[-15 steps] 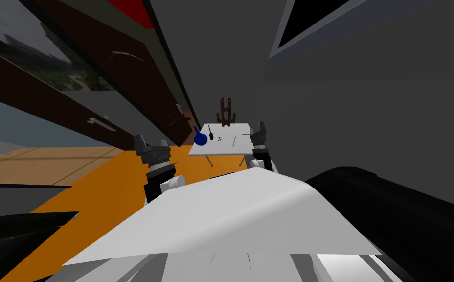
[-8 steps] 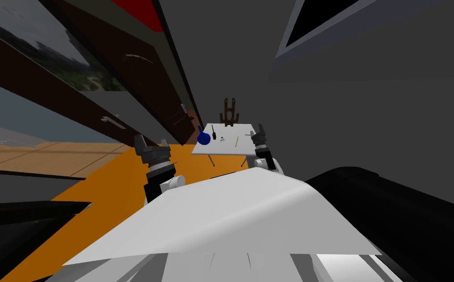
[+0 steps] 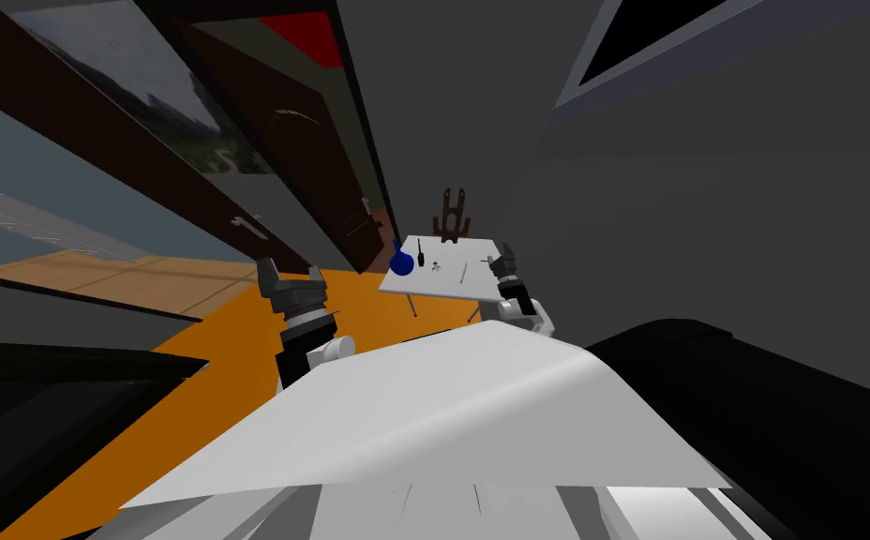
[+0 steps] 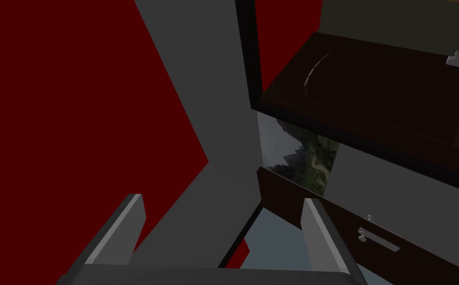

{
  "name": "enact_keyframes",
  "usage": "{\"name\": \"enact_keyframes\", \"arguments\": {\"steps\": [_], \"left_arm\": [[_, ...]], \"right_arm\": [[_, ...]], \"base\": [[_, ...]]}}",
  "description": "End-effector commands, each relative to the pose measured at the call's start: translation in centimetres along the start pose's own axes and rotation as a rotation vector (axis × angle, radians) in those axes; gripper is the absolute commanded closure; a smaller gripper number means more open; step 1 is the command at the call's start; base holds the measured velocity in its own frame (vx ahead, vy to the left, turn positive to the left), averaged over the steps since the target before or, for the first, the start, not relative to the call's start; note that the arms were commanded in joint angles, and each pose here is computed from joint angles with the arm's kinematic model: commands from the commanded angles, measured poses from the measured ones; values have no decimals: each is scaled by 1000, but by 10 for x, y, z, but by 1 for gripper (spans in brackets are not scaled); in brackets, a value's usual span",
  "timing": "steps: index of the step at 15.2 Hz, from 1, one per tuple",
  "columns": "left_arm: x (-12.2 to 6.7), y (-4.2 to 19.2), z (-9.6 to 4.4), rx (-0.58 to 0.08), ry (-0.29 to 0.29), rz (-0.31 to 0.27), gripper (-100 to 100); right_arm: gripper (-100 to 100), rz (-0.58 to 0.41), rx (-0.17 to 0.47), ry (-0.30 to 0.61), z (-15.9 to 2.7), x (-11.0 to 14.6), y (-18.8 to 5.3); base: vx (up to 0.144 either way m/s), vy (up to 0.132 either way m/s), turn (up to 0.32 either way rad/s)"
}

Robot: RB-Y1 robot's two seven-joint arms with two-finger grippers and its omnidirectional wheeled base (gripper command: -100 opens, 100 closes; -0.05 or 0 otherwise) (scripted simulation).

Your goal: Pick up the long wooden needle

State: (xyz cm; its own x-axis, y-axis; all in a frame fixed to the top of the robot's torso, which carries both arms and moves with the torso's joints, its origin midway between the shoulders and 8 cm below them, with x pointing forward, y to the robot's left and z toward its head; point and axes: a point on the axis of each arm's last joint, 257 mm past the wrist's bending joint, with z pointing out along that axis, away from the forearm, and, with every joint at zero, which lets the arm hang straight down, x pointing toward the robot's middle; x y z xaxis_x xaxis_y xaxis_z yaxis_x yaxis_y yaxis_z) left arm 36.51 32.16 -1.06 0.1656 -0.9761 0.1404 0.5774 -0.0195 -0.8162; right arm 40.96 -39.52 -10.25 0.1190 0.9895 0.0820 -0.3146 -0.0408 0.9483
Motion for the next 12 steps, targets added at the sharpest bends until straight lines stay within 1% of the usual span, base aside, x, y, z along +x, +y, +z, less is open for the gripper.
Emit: {"name": "enact_keyframes", "arguments": {"steps": [1,2,3,4,5,6,7,8,9,10,11,12], "left_arm": [[0,0,0,0,0,0,0],[0,0,0,0,0,0,0],[0,0,0,0,0,0,0],[0,0,0,0,0,0,0],[0,0,0,0,0,0,0],[0,0,0,0,0,0,0],[0,0,0,0,0,0,0],[0,0,0,0,0,0,0],[0,0,0,0,0,0,0],[0,0,0,0,0,0,0],[0,0,0,0,0,0,0],[0,0,0,0,0,0,0]], "right_arm": [[-100,18,30,-29,0,-18,-8],[-100,38,59,-66,2,-40,-17],[-100,38,59,-66,2,-40,-17],[-100,62,87,-108,2,-63,-26],[-100,62,87,-108,2,-63,-26],[-100,86,101,-146,3,-84,-29],[-100,89,112,-154,1,-88,-35],[-100,113,131,-202,0,-112,-40],[-100,120,134,-205,-1,-113,-42],[-100,146,145,-251,-2,-136,-44],[-100,155,154,-259,-4,-139,-49],[-100,181,157,-304,-5,-160,-48]], "base": [[22,48,102],[26,50,142],[25,49,116],[24,59,138],[19,52,122],[18,51,176],[19,47,158],[18,52,165],[22,47,125],[28,56,164],[25,53,145],[29,60,192]]}}
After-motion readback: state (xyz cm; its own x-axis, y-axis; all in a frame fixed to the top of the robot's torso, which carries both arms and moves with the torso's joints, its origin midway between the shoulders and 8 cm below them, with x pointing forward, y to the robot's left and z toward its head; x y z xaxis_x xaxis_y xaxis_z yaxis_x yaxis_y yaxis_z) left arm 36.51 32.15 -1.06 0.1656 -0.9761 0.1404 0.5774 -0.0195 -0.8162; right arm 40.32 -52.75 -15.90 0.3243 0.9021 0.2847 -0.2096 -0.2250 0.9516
